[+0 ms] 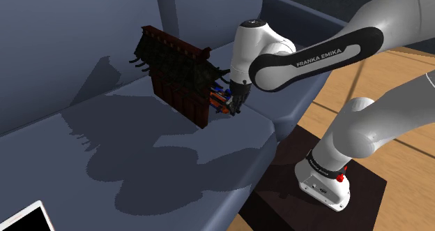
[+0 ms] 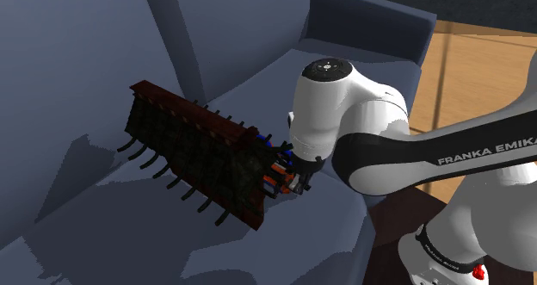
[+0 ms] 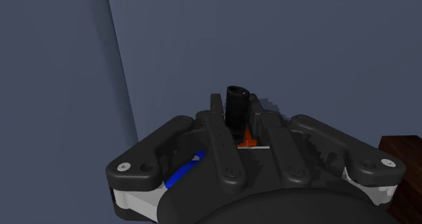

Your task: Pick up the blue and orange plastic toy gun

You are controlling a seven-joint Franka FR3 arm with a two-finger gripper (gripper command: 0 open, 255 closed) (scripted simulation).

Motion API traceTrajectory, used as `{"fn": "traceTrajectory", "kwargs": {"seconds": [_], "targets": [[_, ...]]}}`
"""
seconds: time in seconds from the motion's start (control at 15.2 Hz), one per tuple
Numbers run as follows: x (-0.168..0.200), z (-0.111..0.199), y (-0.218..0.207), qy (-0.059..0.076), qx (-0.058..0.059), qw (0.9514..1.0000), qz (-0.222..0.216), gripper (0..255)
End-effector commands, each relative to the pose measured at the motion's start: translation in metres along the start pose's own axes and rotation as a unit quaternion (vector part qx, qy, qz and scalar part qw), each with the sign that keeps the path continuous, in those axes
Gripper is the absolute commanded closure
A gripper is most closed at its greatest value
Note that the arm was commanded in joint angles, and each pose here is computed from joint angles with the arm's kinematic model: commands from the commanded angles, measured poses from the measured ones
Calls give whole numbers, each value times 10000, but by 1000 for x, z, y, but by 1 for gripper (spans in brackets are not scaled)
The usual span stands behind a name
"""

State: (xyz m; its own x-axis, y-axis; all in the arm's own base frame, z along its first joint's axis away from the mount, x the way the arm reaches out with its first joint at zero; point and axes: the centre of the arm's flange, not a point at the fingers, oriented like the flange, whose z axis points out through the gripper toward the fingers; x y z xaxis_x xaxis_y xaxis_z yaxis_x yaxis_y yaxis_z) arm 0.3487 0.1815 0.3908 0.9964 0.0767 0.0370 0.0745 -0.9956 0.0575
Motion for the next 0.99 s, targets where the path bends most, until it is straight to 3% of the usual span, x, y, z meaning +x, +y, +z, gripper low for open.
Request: {"fn": "traceTrajectory", "kwargs": {"seconds": [0.0,0.13,0.92], "targets": [[0,6,4,-50,-25,10000,23,255],[-1,8,4,-49,-25,10000,23,255],[0,-55,6,-51,-25,10000,22,255]]}}
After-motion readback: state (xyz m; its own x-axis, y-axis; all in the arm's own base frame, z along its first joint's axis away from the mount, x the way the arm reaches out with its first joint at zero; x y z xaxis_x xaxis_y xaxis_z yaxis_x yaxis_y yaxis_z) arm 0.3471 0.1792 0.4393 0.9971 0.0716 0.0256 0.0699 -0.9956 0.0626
